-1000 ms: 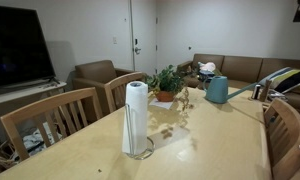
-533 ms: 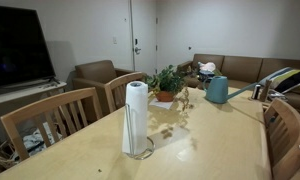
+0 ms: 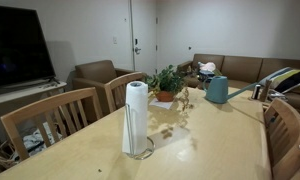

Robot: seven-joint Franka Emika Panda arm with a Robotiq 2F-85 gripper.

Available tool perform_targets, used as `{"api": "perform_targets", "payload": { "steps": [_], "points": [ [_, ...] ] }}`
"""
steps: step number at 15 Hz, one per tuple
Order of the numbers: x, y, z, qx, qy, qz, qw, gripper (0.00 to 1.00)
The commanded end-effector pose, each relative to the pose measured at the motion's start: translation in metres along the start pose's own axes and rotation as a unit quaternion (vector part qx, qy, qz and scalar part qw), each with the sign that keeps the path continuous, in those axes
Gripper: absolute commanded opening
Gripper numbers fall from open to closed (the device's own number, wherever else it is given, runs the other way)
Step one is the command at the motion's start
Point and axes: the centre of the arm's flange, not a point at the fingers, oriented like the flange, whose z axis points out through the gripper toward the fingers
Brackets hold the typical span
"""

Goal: Take the paper towel roll off the stand

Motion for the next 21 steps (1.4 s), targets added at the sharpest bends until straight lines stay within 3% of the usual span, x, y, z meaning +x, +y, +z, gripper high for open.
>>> {"api": "perform_targets", "payload": {
  "steps": [1,3,4,7,15,18,21],
  "points": [
    [0.001,0.0,0.001,0.0,-0.001,0.0,1.0,1.0],
    [0.001,0.0,0.0,0.0,-0.001,0.0,1.0,1.0],
    [0.005,0.001,0.002,0.019,0.011,-0.025,0.9995,1.0],
    [0.028,-0.01,-0.007,0.018,0.04,-0.106,0.9934,1.0],
    [0.096,-0.048,-0.047,-0.028,0.146,-0.258,0.9547,1.0],
    [0.119,-0.061,-0.048,-0.012,0.133,-0.304,0.9433,1.0],
    [0.135,-0.07,-0.033,0.008,0.099,-0.333,0.9376,1.0]
  ]
}}
